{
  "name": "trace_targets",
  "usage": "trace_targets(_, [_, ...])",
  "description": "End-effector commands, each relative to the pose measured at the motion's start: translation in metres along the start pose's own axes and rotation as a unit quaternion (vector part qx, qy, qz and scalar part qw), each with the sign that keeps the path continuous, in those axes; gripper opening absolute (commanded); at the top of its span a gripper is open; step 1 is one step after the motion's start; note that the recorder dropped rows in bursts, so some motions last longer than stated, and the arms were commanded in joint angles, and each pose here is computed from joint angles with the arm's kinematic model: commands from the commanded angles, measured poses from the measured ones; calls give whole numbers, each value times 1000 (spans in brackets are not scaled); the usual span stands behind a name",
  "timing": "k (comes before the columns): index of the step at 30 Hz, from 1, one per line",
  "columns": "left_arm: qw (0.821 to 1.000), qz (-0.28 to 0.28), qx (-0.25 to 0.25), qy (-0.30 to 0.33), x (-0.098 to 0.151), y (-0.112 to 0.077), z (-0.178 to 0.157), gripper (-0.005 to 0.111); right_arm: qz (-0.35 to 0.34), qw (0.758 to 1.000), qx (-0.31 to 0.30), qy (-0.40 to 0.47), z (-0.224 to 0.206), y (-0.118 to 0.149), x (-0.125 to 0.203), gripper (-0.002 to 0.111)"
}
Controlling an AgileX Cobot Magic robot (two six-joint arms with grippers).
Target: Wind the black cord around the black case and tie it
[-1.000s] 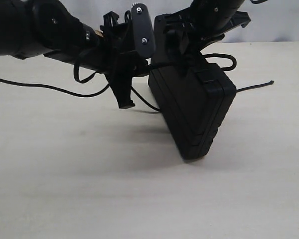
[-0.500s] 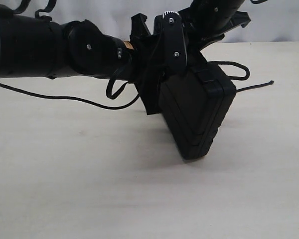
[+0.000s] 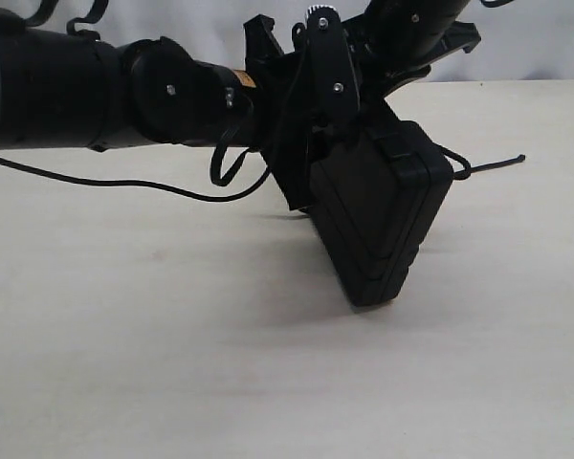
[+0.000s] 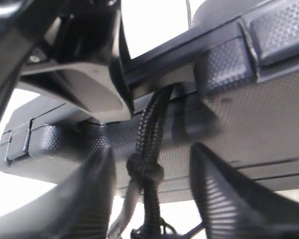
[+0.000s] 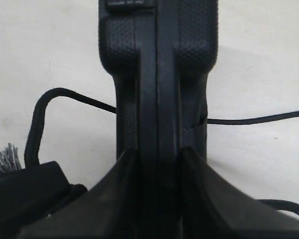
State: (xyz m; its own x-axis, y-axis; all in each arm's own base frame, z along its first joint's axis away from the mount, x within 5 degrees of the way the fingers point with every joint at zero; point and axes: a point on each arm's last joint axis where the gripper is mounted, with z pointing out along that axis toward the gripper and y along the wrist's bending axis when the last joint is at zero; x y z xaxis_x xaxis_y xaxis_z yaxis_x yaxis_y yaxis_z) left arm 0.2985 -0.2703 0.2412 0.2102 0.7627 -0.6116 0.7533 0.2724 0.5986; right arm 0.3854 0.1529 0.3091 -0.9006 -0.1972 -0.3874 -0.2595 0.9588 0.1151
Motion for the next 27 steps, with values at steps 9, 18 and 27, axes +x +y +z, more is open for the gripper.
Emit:
trace_targets(9, [999,48,14,12,5,10,-12,50,-3,1000,2,3,-3,0,1,4])
trace_targets(18, [998,40,41,31,15,11,-13,22,-3,1000,1,-2,-3,0,0,4])
trace_targets(27, [1000,30,3,10,6,12,-11,0,-3,1000,1,1,-3,0,1,4])
